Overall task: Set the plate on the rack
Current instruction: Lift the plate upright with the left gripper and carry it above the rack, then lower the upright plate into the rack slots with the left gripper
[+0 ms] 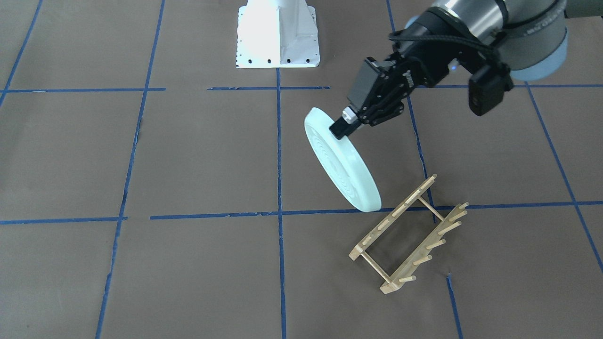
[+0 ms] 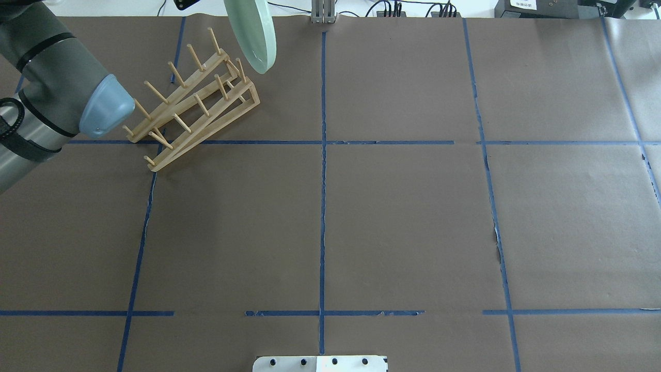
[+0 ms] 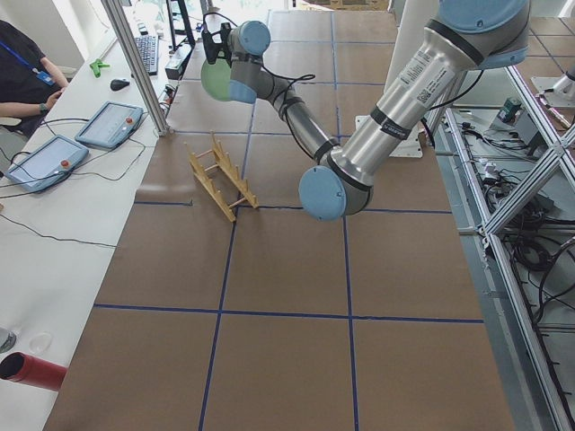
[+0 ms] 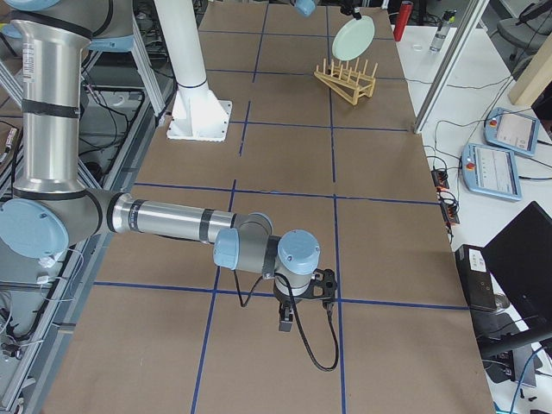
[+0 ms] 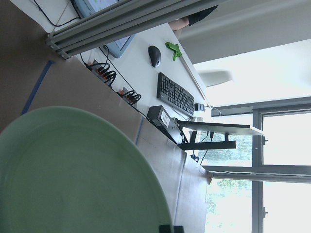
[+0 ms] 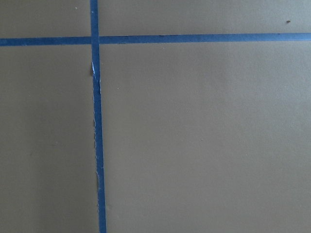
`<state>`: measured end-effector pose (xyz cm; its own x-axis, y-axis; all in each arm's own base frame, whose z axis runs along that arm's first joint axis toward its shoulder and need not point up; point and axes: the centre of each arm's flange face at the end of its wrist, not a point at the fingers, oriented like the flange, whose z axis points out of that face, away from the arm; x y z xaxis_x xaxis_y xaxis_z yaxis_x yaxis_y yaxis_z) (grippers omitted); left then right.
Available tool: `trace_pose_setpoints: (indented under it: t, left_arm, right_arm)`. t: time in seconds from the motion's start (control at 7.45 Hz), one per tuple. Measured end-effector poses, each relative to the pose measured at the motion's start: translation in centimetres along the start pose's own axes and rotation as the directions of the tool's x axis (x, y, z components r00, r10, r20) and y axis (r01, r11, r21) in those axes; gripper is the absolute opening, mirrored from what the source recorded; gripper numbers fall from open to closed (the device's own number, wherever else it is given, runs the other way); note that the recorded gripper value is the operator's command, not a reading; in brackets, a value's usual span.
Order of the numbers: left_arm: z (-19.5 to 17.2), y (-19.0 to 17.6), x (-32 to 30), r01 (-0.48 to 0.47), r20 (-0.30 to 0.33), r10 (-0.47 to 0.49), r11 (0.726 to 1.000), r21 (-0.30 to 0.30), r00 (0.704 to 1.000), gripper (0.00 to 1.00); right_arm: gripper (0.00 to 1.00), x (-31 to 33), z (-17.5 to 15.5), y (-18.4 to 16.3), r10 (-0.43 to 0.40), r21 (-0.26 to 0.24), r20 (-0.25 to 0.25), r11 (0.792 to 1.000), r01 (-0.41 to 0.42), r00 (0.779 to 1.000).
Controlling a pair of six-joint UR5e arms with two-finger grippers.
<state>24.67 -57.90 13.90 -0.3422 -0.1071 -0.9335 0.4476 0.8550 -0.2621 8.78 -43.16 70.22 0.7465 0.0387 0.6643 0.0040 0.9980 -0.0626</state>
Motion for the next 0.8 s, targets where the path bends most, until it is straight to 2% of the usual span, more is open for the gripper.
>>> trace_pose_setpoints:
  t: [0.27,0.8]
  left_arm:
    - [-0.7,-4.4,-5.3,0.011,-0.058,-0.006,0.997,0.076,0.998,0.00]
    - [-0.7,-7.6,-11.2,0.042,-0.012,-0.041,0.988,0.148,0.999,0.00]
  right_arm:
    - [1.00,0.0,0.0,0.0,0.000,0.000,0.000,1.000,0.000,1.000]
    - [1.00,0.0,0.0,0.0,-0.001,-0.001,0.000,1.000,0.001,1.000]
